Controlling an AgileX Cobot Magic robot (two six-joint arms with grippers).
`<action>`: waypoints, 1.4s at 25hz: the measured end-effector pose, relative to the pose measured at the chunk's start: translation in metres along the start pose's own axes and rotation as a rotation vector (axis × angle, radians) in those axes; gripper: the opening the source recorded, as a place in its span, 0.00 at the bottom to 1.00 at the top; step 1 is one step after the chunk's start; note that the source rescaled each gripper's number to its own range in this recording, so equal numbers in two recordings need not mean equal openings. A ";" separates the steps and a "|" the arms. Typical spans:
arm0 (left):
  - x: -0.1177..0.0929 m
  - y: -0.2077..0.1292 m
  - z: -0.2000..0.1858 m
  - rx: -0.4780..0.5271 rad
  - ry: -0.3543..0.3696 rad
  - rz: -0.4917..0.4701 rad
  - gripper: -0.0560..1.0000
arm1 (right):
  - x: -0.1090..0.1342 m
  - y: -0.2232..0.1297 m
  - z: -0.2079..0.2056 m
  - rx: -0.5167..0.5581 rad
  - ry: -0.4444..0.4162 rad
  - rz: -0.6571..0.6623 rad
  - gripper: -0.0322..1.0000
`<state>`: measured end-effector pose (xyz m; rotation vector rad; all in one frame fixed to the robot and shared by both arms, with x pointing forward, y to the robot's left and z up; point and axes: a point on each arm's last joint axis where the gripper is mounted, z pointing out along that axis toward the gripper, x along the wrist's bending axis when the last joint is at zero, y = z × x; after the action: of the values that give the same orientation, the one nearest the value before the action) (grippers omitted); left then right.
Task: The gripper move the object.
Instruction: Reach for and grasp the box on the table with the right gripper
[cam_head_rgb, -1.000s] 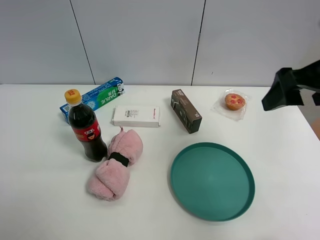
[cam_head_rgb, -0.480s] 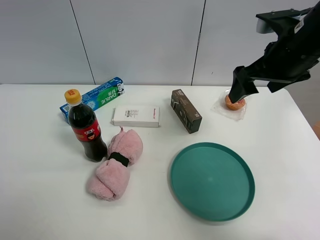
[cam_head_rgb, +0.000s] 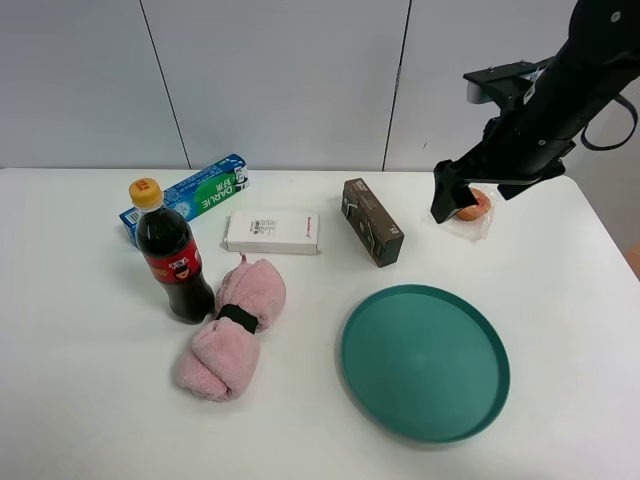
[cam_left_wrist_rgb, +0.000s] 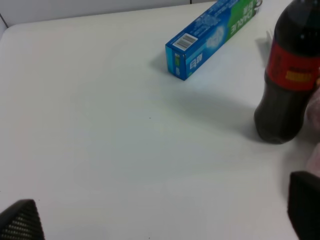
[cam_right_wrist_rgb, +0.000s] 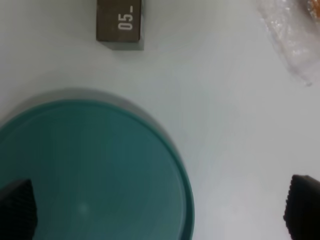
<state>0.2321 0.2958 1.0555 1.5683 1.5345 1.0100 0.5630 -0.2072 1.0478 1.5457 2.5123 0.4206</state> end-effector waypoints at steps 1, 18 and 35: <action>0.000 0.000 0.000 0.000 0.000 0.000 1.00 | -0.001 0.002 0.008 0.006 0.000 -0.001 1.00; 0.000 0.000 0.000 0.000 0.000 0.000 1.00 | 0.021 0.056 0.079 -0.052 0.082 -0.028 1.00; 0.000 0.000 0.000 0.000 0.001 0.000 1.00 | 0.024 0.062 0.156 0.019 0.079 -0.030 1.00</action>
<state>0.2321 0.2959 1.0555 1.5685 1.5348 1.0109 0.6482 -0.1362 0.9204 1.5253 2.6023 0.4632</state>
